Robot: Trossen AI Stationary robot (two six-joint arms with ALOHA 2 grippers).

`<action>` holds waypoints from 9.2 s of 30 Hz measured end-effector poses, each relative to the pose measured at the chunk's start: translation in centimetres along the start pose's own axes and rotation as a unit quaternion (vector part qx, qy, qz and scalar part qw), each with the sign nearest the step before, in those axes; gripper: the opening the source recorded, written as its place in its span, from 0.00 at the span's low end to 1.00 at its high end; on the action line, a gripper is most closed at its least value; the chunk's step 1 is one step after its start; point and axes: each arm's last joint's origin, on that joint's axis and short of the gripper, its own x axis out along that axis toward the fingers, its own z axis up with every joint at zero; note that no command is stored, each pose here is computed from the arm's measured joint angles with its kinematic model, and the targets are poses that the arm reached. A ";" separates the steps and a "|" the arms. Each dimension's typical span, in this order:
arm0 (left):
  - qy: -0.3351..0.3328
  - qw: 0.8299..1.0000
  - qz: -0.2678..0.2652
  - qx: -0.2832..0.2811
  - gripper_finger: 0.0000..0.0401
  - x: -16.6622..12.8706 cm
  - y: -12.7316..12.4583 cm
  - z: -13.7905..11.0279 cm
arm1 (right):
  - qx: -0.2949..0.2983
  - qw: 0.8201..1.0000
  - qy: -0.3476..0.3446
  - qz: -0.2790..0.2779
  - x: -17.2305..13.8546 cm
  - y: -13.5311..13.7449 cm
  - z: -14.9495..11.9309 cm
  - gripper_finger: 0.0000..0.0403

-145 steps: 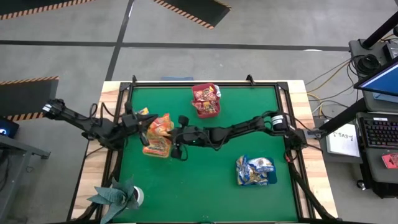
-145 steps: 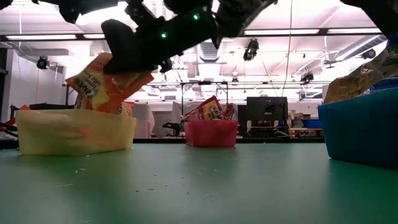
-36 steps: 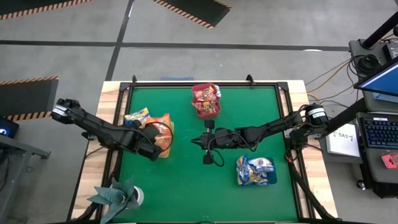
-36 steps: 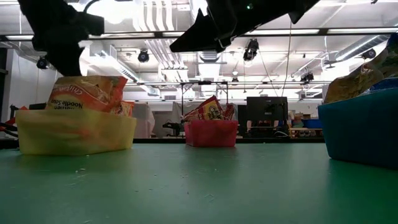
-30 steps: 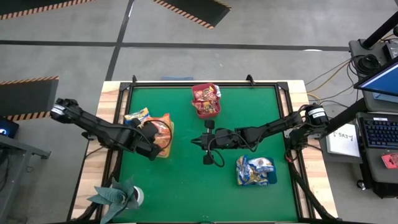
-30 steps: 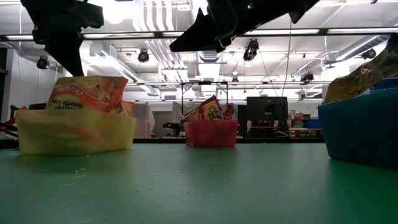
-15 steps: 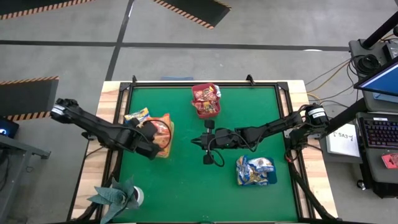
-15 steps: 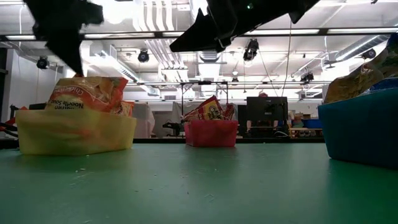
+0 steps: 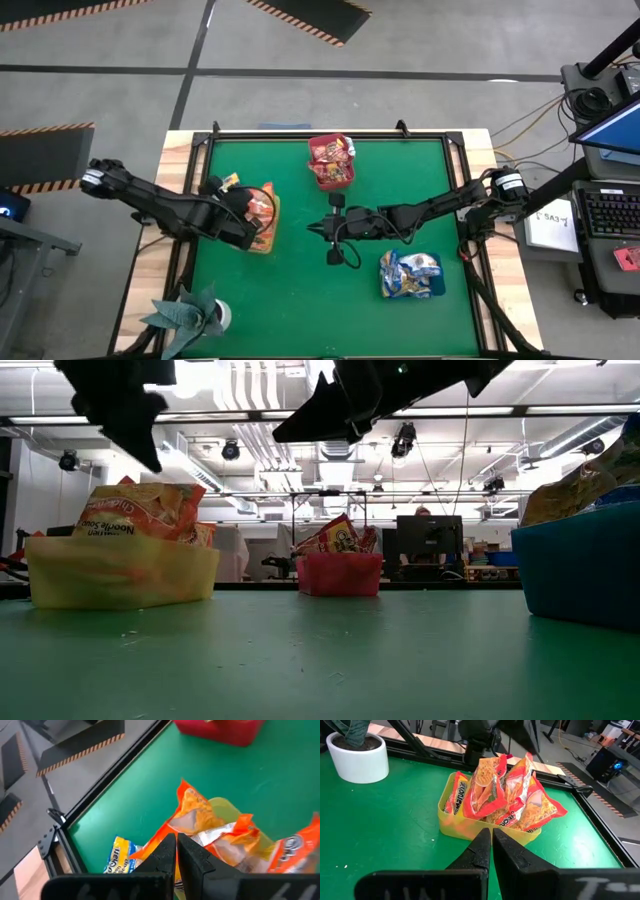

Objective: Sort Maruchan noodles
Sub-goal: Put the blue noodle pack into the blue bin

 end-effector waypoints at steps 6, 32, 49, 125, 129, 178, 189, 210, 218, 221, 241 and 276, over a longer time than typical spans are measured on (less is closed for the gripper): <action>0.045 0.999 0.011 -0.010 0.00 2.2 -0.6 -1.9 | 0.001 1.000 -0.002 0.000 0.0 0.0 0.0 0.02; -0.001 0.995 -0.095 0.030 0.00 -4.1 2.1 7.2 | -0.007 1.000 0.003 0.015 -7.1 -1.1 1.5 0.02; 0.209 0.977 0.000 -0.034 0.00 4.8 8.8 7.6 | -0.002 0.999 -0.042 0.008 -11.0 -2.2 0.8 0.02; 0.475 0.870 -0.052 -0.124 0.37 18.5 13.8 -0.9 | -0.010 1.000 -0.003 0.015 -10.9 -2.1 -0.2 0.02; 0.497 0.858 -0.053 -0.117 0.37 19.1 13.3 -1.9 | -0.006 1.000 0.004 0.018 -10.9 -2.0 -0.3 0.02; 0.151 0.976 -0.150 -0.039 0.00 19.3 12.1 8.9 | -0.012 1.000 0.000 0.017 -10.9 -2.1 -0.2 0.02; 0.070 0.973 -0.211 0.067 0.00 14.5 7.5 13.4 | -0.013 1.000 0.004 0.017 -10.9 -2.0 -0.3 0.02; -0.083 0.895 -0.410 0.155 0.00 4.4 -8.0 11.3 | 0.042 0.993 0.019 0.113 -14.1 -2.1 -0.2 0.02; -0.080 0.880 -0.431 0.184 0.00 5.5 -13.1 8.2 | 0.069 0.988 0.031 0.133 -14.3 -1.9 -0.8 0.02; -0.057 0.889 -0.412 0.190 0.00 7.0 -14.4 7.3 | 0.089 0.987 0.035 0.132 -14.2 -1.9 -1.0 0.02; -0.055 0.887 -0.401 0.223 0.24 9.5 -16.7 6.1 | 0.295 0.945 0.097 0.108 -12.8 -1.4 -2.1 0.02; -0.131 0.852 -0.400 0.310 0.11 4.8 -14.5 4.0 | 0.341 0.884 0.319 0.033 -2.5 -1.4 -4.4 0.56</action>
